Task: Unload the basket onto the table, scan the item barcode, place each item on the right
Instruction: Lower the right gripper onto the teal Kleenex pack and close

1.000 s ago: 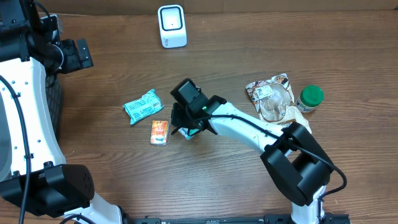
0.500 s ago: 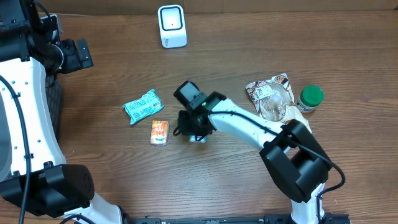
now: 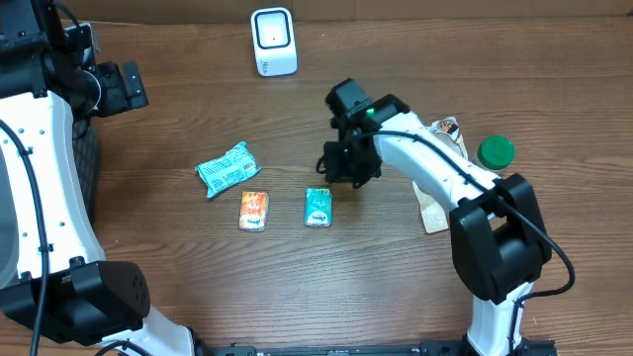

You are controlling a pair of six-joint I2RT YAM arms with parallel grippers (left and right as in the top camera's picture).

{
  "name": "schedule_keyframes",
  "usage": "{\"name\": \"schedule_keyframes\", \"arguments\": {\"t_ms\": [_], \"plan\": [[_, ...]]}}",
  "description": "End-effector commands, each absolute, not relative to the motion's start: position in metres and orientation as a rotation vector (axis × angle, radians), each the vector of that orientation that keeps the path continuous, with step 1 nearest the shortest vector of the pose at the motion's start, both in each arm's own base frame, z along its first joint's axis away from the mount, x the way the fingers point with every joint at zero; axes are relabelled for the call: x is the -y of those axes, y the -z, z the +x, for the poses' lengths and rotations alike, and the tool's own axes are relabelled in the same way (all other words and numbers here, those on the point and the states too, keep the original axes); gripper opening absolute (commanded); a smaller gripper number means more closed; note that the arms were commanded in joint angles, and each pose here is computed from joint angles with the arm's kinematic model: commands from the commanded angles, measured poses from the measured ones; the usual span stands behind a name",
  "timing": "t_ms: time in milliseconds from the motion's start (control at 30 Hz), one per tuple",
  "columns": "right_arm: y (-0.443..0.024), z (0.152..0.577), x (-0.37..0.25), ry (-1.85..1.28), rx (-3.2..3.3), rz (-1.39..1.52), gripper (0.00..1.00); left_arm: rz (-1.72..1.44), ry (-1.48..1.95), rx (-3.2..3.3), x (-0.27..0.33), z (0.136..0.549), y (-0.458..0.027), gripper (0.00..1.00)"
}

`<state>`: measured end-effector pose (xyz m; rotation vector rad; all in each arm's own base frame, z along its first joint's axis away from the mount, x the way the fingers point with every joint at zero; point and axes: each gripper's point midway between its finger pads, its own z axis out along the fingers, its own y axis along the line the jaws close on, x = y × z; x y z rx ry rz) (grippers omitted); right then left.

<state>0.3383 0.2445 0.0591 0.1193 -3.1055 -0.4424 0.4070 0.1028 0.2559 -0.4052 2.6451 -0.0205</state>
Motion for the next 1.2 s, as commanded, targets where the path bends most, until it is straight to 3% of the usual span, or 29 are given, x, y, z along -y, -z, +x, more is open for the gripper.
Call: {"name": "schedule_keyframes", "arguments": {"t_ms": [0,167,433,500,567,900,1100,1167], "plan": [[-0.059,0.327,-0.254,0.540,3.034,0.159,0.29,-0.382,0.010,-2.656,-0.105,0.409,-0.252,1.00],[-0.046,0.320,-0.254,0.526,3.025,0.170,0.21,-0.382,0.010,-2.656,-0.105,0.409,-0.252,1.00],[-0.024,0.312,-0.249,0.514,3.011,0.132,0.20,-0.382,0.010,-2.656,-0.105,0.409,-0.252,1.00],[-0.026,0.307,-0.249,0.528,2.984,0.125,0.12,-0.382,0.010,-2.656,-0.105,0.409,-0.252,1.00],[-0.034,0.306,-0.250,0.549,2.987,0.134,0.12,-0.382,0.010,-2.656,-0.105,0.409,-0.252,1.00],[-0.139,0.312,-0.234,0.702,3.198,0.129,0.22,-0.382,0.010,-2.656,-0.105,0.409,-0.252,1.00],[-0.129,0.295,-0.225,0.634,3.153,-0.037,0.23,-0.382,0.010,-2.656,-0.105,0.409,-0.252,0.99],[-0.114,0.288,-0.227,0.623,3.132,-0.044,0.34,-0.382,0.010,-2.656,-0.105,0.409,-0.252,0.99]]}}
